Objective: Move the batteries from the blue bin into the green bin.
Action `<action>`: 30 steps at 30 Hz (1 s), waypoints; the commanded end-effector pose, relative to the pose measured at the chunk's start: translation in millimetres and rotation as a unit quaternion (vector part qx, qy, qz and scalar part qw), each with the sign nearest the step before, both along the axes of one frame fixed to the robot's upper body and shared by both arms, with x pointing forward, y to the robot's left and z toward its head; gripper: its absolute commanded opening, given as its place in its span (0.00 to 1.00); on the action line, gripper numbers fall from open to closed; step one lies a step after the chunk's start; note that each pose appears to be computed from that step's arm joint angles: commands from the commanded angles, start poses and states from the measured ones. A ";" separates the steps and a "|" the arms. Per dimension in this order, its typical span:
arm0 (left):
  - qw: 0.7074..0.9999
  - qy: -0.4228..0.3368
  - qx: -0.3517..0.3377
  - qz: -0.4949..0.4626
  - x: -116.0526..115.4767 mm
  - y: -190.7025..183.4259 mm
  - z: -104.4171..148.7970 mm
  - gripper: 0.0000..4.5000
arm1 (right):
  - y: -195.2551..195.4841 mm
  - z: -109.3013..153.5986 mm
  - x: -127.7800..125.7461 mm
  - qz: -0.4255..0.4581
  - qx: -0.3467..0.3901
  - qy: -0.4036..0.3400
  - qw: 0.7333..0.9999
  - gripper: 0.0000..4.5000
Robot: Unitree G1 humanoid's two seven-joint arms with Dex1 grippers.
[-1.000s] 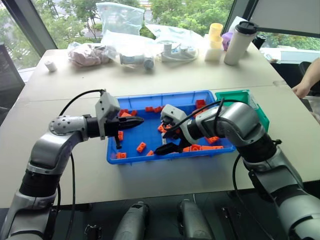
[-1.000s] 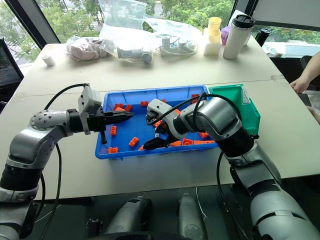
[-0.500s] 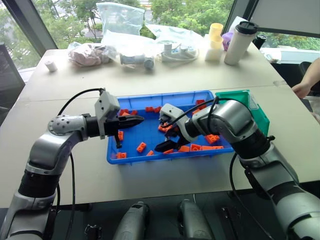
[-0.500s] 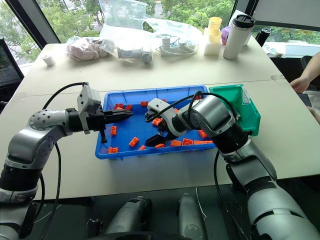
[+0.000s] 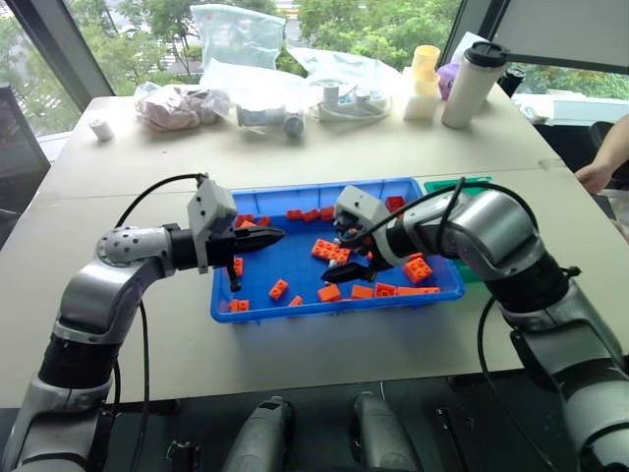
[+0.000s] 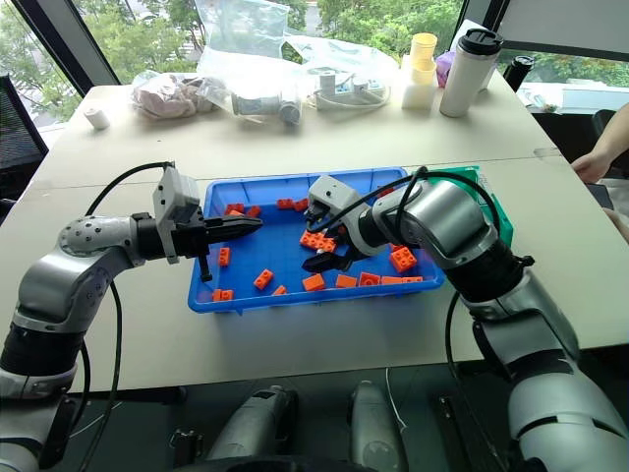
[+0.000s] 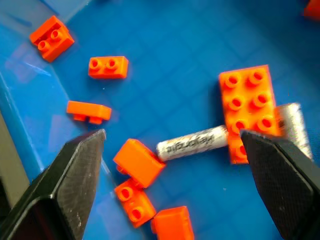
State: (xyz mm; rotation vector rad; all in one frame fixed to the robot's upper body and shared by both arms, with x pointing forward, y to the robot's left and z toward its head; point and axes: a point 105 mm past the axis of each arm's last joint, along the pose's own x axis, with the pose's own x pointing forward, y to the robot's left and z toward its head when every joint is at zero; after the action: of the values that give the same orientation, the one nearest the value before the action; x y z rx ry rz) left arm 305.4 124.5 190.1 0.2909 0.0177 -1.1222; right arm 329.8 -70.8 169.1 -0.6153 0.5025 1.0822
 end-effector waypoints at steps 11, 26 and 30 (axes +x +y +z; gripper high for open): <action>1.000 -0.024 -0.004 -0.013 -1.3 -2.9 12.8 0.00 | 28.9 -0.3 2.8 0.338 -0.113 -0.193 0.914 0.98; 0.999 -0.025 -0.012 0.016 -10.7 2.4 9.8 0.00 | 28.9 -16.3 28.6 0.532 -0.327 -0.239 0.744 0.98; 0.999 -0.025 -0.015 0.024 -12.6 3.2 8.9 0.00 | 34.5 -17.9 27.8 0.554 -0.332 -0.237 0.725 0.98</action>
State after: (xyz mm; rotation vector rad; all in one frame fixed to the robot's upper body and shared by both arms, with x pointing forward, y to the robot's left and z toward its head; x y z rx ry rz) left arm 296.4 127.3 185.1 0.2745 0.0186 -1.0736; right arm 357.6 -41.5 144.3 -1.9012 0.0136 1.7722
